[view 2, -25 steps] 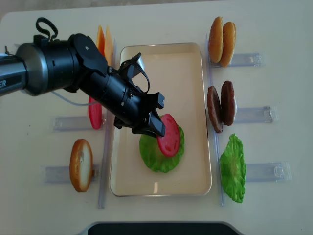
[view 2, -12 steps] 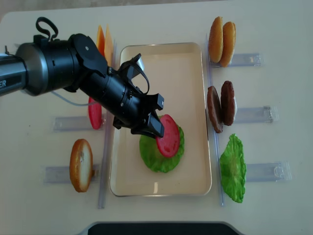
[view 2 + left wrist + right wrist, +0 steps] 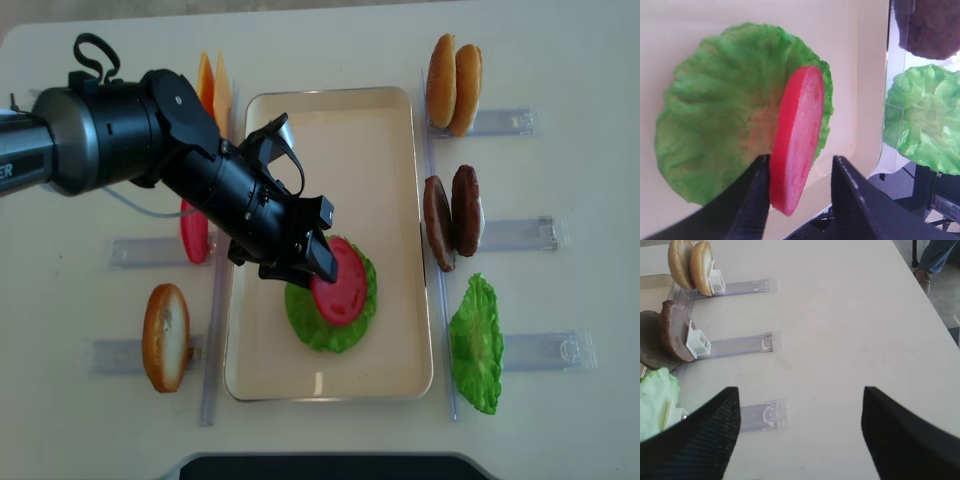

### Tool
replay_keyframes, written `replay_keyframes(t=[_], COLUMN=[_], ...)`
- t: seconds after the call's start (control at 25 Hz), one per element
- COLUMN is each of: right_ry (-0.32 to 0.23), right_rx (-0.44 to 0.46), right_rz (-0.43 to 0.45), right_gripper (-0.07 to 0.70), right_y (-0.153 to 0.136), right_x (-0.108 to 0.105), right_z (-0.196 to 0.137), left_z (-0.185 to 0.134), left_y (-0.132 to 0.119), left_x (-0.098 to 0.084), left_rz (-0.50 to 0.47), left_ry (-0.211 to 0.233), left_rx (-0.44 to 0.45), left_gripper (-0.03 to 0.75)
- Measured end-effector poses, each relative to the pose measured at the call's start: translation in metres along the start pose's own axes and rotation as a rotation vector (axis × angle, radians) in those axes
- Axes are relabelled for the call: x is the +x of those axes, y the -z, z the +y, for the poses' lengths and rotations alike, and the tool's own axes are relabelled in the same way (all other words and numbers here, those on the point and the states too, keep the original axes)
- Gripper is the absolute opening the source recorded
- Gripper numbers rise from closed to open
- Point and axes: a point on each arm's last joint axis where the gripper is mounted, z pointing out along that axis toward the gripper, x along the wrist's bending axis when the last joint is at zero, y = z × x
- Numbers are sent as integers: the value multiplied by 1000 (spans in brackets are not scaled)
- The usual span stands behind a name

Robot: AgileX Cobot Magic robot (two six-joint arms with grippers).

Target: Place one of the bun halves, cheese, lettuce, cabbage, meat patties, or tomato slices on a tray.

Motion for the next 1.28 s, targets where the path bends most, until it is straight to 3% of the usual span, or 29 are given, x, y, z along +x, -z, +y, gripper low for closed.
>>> replay_keyframes(t=[0.32, 0.64, 0.88, 1.08, 1.28], right_ry=[0, 0, 0, 0, 0], right_rx=[0, 0, 0, 0, 0], right_rz=[0, 0, 0, 0, 0], right_gripper=[514, 514, 514, 514, 514], right_y=[0, 0, 0, 0, 0], right_x=[0, 0, 0, 0, 0], right_z=[0, 0, 0, 0, 0], left_z=[0, -4, -4, 4, 24], left_y=[0, 1, 4, 15, 37], left_x=[0, 7, 6, -6, -21], left_rz=[5, 85, 91, 95, 157], left_ry=[-2, 30, 35, 1, -56], left_rx=[2, 41, 57, 75, 25], left_gripper=[440, 491, 494, 496, 496])
